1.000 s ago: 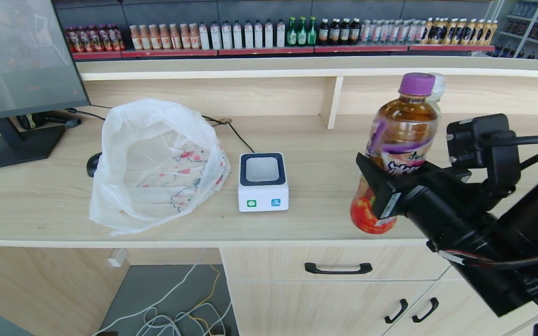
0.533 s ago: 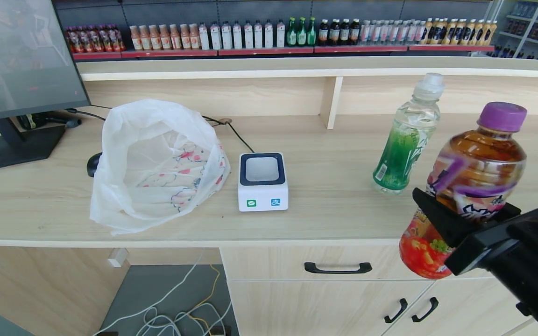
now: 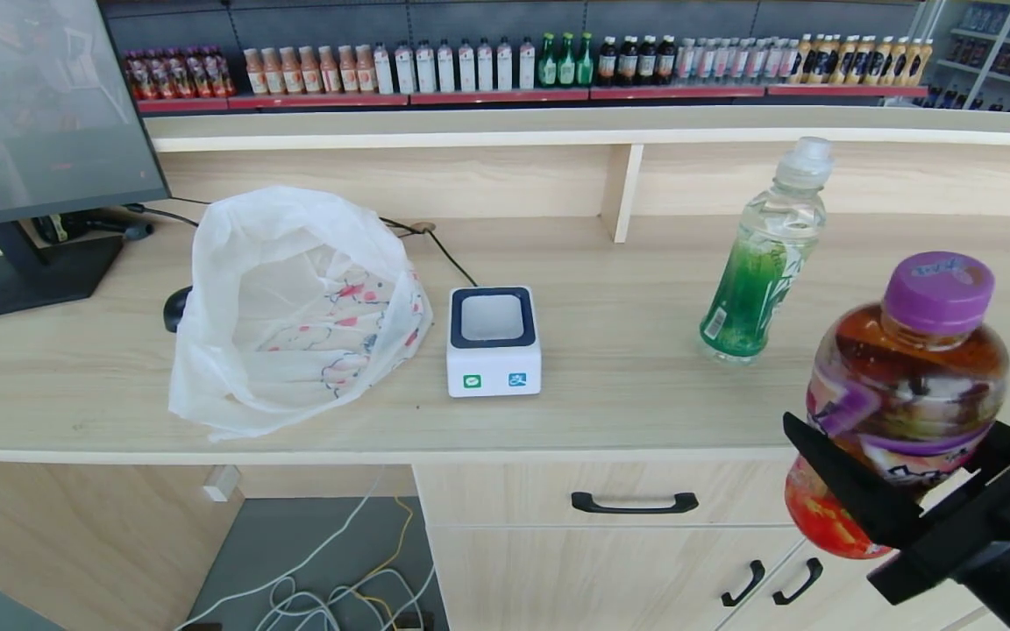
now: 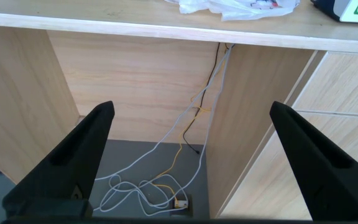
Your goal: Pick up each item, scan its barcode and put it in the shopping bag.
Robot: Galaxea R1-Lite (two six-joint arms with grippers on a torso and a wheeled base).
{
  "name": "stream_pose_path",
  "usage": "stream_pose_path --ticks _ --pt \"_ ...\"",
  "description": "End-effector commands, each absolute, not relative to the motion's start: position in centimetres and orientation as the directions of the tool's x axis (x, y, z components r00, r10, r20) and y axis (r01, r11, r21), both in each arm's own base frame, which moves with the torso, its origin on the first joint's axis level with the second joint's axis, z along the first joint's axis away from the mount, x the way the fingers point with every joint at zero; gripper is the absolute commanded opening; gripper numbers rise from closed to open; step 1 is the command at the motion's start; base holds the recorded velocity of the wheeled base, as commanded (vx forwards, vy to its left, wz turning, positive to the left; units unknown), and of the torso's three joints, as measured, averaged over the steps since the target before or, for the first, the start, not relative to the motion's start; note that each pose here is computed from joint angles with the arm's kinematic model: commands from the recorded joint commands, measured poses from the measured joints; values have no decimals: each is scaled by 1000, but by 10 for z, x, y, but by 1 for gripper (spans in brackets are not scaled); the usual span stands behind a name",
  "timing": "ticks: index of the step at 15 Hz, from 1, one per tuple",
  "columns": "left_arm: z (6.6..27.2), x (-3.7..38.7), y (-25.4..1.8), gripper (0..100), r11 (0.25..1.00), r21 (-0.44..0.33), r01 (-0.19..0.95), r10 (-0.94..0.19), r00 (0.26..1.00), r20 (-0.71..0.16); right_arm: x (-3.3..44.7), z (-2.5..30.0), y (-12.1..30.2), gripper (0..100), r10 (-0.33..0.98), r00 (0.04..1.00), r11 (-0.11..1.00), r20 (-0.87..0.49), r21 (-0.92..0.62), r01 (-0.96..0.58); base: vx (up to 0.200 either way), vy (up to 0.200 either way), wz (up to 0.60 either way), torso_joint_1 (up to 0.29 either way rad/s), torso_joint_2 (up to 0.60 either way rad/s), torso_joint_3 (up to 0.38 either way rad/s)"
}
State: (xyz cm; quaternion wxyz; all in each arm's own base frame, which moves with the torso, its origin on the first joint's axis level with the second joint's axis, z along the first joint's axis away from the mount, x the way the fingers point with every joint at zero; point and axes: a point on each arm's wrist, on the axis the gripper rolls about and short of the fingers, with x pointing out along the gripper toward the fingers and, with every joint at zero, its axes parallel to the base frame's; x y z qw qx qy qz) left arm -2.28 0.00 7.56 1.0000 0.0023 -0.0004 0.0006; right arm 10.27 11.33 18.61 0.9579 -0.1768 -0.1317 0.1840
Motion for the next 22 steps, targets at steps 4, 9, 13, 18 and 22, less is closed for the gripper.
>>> stream_pose_path --ticks 4,9,13,18,22 --pt "76 -23 0 100 1000 5 -2 2 1000 2 89 178 127 0 515 844 756 151 -544 -364 0 0 0 0 0 0" --pt "76 -23 0 100 1000 5 -2 2 1000 2 100 178 164 0 561 819 663 118 -657 -359 0 0 0 0 0 0" --pt "76 -23 0 100 1000 5 -2 2 1000 2 105 186 183 0 576 805 587 141 -757 -287 0 0 0 0 0 0" --pt "76 -23 0 100 1000 5 -2 2 1000 2 97 190 195 0 613 773 511 165 -829 -228 0 0 0 0 0 0" --pt "76 -23 0 100 1000 5 -2 2 1000 2 92 190 215 0 636 733 491 239 -859 -146 0 0 0 0 0 0"
